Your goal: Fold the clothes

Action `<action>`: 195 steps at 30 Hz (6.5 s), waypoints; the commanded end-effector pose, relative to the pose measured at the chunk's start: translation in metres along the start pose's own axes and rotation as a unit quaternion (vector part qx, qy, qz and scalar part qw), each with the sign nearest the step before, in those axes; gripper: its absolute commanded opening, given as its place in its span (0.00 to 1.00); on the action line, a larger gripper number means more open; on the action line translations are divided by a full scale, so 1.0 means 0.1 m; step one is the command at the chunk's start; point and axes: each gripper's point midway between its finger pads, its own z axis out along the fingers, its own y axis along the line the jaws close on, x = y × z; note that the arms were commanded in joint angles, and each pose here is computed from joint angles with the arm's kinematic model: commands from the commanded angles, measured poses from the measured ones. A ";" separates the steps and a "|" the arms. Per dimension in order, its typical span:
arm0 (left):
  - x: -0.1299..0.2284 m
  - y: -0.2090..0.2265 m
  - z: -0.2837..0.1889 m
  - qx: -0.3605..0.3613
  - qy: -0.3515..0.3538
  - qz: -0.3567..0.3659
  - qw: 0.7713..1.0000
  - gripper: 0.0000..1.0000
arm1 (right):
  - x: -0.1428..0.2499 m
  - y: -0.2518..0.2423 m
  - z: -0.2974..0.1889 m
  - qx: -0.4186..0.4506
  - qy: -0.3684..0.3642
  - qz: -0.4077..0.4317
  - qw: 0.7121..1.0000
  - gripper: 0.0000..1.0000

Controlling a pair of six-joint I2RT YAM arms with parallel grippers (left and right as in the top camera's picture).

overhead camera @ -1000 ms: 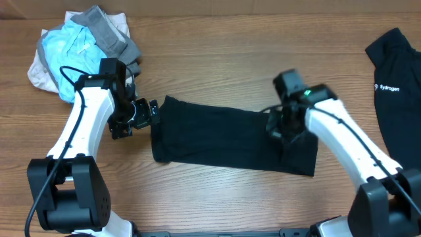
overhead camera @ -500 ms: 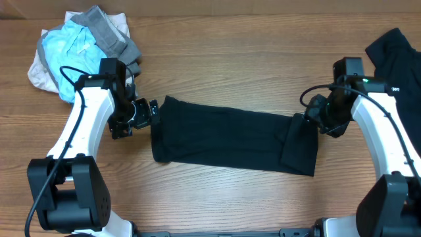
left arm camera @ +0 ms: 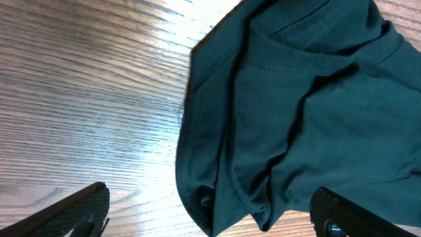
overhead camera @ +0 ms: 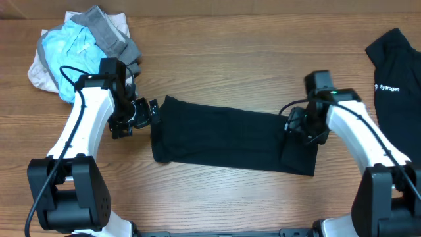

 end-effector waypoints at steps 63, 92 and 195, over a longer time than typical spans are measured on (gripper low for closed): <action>0.02 0.01 0.03 -0.004 0.004 -0.002 1.000 1.00 | 0.13 0.67 -0.19 0.000 0.008 -0.015 1.000 0.35; 0.02 0.01 0.03 -0.004 0.004 -0.002 1.000 1.00 | -0.13 0.41 -0.33 -0.432 0.092 -0.011 0.897 0.08; 0.01 0.00 0.03 -0.004 0.003 -0.002 1.000 1.00 | 0.25 -0.62 0.27 -0.183 0.057 0.122 0.974 0.95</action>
